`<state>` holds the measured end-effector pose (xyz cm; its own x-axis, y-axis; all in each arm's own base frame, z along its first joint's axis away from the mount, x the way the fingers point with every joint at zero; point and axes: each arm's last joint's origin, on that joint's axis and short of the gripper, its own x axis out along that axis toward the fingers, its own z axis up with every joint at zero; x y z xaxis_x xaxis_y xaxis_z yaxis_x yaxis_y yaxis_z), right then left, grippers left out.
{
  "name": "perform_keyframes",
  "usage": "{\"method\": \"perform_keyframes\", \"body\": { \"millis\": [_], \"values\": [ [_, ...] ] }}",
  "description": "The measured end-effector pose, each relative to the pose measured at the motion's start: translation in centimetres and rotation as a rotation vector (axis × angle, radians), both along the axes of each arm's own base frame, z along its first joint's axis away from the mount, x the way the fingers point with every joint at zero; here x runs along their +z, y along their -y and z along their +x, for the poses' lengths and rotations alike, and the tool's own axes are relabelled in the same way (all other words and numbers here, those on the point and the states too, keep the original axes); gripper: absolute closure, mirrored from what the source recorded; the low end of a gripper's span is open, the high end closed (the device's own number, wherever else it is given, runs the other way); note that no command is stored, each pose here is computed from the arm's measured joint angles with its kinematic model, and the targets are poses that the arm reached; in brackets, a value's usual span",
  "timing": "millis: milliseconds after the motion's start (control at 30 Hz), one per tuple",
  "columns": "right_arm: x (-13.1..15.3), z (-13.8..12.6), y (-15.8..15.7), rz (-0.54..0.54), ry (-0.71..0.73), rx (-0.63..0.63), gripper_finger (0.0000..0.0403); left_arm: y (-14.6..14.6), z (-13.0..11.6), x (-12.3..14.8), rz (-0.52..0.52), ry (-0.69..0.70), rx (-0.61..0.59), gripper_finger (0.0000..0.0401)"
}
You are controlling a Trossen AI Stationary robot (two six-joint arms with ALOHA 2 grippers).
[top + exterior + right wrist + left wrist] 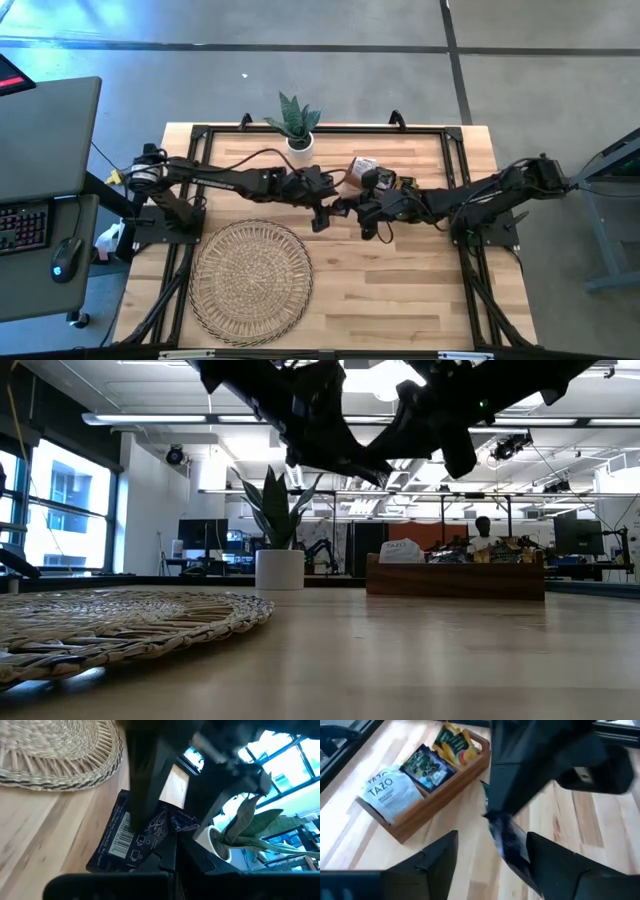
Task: Pick & Place Tea
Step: Put the black tea bag into the middle section of the wooden organizer
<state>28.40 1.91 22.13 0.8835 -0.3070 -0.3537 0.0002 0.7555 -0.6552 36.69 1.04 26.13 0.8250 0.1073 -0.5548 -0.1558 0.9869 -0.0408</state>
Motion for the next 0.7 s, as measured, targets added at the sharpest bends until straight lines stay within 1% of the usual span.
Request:
{"method": "perform_keyframes", "body": {
  "millis": [100, 200, 333, 467, 533, 600, 700],
  "values": [
    [0.05, 0.03, 0.11, -0.007, 0.001, -0.002, 0.0399, 0.0, 0.2, -0.53, -0.019, -0.013, -0.025, 0.0206],
    [0.06, 0.04, 0.28, -0.007, 0.002, -0.007, 0.0399, -0.14, 0.29, -0.22, -0.024, 0.01, -0.029, 0.0258],
    [0.07, 0.05, 0.31, -0.002, 0.007, -0.018, 0.0397, -0.61, 0.23, -0.3, -0.027, 0.002, -0.019, 0.0327],
    [0.11, 0.07, 0.29, 0.006, 0.013, -0.014, 0.0386, -0.6, 0.24, -0.29, -0.017, 0.003, -0.007, 0.0383],
    [0.11, 0.07, 0.28, 0.008, 0.014, -0.014, 0.0375, -0.6, 0.22, -0.32, -0.013, 0.0, -0.001, 0.0396],
    [0.13, 0.08, 0.29, 0.028, 0.024, -0.022, 0.0358, -0.61, 0.2, -0.35, -0.012, -0.003, 0.001, 0.0395],
    [0.14, 0.05, 0.36, 0.067, 0.043, -0.069, 0.0328, -0.65, 0.15, -0.4, -0.004, -0.011, 0.015, 0.0397]
  ]
}}
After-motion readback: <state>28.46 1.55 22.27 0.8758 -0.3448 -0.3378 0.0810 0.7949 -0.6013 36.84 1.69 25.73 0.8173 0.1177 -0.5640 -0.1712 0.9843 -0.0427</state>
